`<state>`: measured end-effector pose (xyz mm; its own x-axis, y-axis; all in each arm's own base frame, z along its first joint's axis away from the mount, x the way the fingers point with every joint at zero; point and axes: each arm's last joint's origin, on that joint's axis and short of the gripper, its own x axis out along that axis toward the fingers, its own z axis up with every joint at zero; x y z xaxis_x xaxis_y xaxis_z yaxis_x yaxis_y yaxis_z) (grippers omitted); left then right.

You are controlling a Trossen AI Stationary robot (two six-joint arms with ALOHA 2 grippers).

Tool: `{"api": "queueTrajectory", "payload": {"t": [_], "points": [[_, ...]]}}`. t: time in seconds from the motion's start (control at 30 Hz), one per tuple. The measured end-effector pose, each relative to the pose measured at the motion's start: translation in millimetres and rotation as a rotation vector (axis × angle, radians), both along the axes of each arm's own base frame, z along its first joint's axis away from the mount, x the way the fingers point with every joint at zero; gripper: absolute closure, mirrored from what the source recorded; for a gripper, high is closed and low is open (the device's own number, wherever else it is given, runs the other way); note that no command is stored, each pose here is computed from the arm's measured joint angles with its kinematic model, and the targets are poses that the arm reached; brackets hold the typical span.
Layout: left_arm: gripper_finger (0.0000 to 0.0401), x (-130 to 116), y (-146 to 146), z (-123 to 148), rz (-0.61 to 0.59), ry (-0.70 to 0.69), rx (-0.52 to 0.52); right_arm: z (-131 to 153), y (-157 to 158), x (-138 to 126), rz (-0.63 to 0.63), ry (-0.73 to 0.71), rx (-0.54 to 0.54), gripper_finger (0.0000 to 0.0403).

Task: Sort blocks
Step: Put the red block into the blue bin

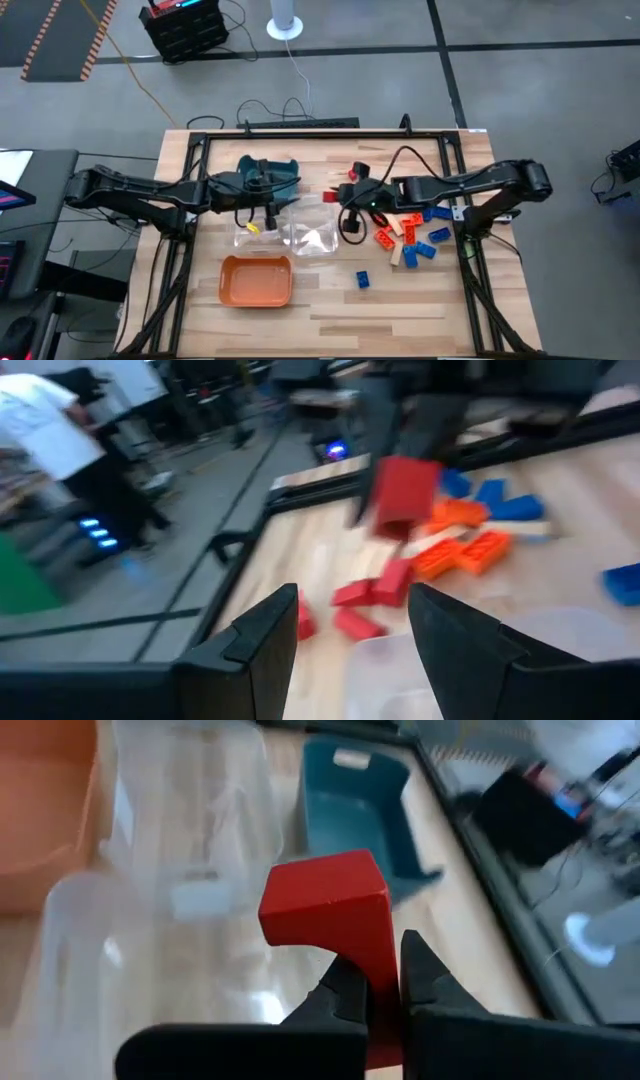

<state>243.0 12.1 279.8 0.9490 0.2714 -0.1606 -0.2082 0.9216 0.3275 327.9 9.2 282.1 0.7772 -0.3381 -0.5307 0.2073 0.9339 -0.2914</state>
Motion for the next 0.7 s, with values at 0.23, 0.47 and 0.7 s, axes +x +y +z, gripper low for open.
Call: {"api": "queueTrajectory", "payload": {"t": [0.23, 0.47, 0.7], "points": [[0.0215, 0.2, -3.7, -0.1, -0.024, -0.006, -0.026, -14.8, -0.6, 22.3, 0.035, -0.043, -0.060, 0.0396], [0.0168, 0.6, -10.4, 1.2, -0.055, -0.009, 0.015, -11.8, -3.0, 28.4, 0.027, -0.116, -0.060, 0.0396], [0.0118, 8.1, -13.3, 0.6, -0.091, -0.030, 0.103, -7.0, -1.0, 30.9, 0.064, -0.167, -0.061, 0.0396]]}}
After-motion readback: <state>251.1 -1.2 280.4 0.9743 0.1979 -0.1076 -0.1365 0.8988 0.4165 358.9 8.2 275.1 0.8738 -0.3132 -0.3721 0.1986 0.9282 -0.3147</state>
